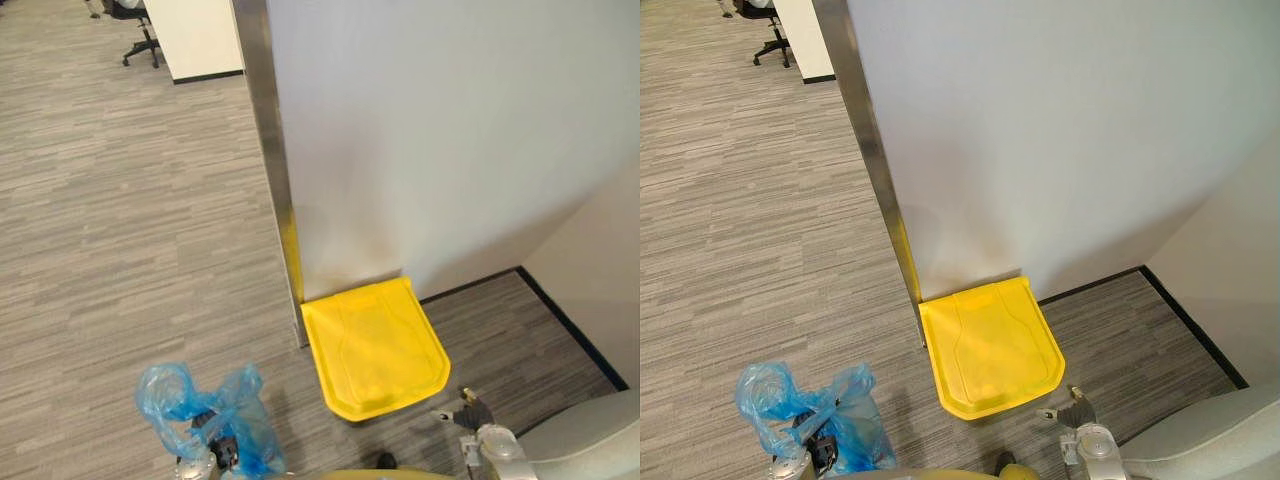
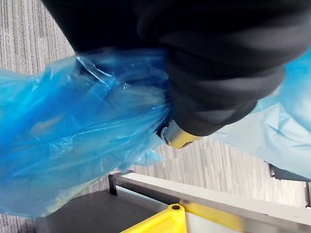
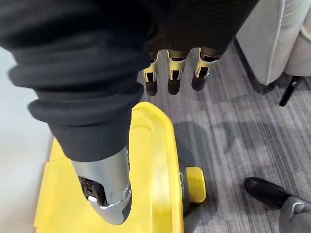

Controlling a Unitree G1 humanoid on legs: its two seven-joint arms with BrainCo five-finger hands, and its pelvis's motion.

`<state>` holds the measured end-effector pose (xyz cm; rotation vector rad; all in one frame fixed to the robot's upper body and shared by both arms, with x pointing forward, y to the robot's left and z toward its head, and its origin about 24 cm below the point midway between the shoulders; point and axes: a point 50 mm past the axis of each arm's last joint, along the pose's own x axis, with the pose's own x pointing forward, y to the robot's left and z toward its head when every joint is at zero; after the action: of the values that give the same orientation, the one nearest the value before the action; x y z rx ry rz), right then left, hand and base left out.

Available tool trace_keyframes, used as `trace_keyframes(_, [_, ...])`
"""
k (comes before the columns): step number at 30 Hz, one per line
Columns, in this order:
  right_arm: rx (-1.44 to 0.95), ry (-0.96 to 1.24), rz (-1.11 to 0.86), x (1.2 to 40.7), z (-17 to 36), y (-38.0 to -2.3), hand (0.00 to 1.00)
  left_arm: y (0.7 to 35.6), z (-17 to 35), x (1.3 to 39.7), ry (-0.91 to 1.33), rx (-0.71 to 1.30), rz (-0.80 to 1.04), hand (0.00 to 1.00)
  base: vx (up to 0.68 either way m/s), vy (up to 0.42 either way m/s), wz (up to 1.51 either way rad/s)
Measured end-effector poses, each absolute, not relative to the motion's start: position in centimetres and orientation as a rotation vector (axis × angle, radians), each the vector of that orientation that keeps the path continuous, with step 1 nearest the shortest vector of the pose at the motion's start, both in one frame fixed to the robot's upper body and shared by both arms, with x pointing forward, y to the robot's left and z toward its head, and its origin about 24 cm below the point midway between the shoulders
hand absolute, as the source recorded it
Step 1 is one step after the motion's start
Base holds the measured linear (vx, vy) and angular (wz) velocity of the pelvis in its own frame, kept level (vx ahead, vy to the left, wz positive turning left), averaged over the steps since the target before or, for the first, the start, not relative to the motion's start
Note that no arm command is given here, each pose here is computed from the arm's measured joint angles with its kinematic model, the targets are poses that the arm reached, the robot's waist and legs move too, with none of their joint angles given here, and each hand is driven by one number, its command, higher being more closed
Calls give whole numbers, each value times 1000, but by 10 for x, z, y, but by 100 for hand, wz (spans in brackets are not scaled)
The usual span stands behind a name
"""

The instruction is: Gather rubbish on tea table into small bin, then transfer packed bag to large trash can.

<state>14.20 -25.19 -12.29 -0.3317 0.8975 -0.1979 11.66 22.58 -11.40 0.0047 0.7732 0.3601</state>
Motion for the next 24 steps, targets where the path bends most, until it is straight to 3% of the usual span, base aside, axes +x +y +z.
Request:
trace_keyframes(7, [-302,904,-186,145,-127,-241,0,249,-109,115,777,87,369,100,43,149,-21])
trace_keyframes(19, [-313,873,-178,157,-122,-240,0,247,-111,115,784,82,364,100,6,-1,-8])
trace_keyframes(24, [-311,799,-183,181,-111,-237,0,243,-106,125,743,68,358,100,-90,32,-30])
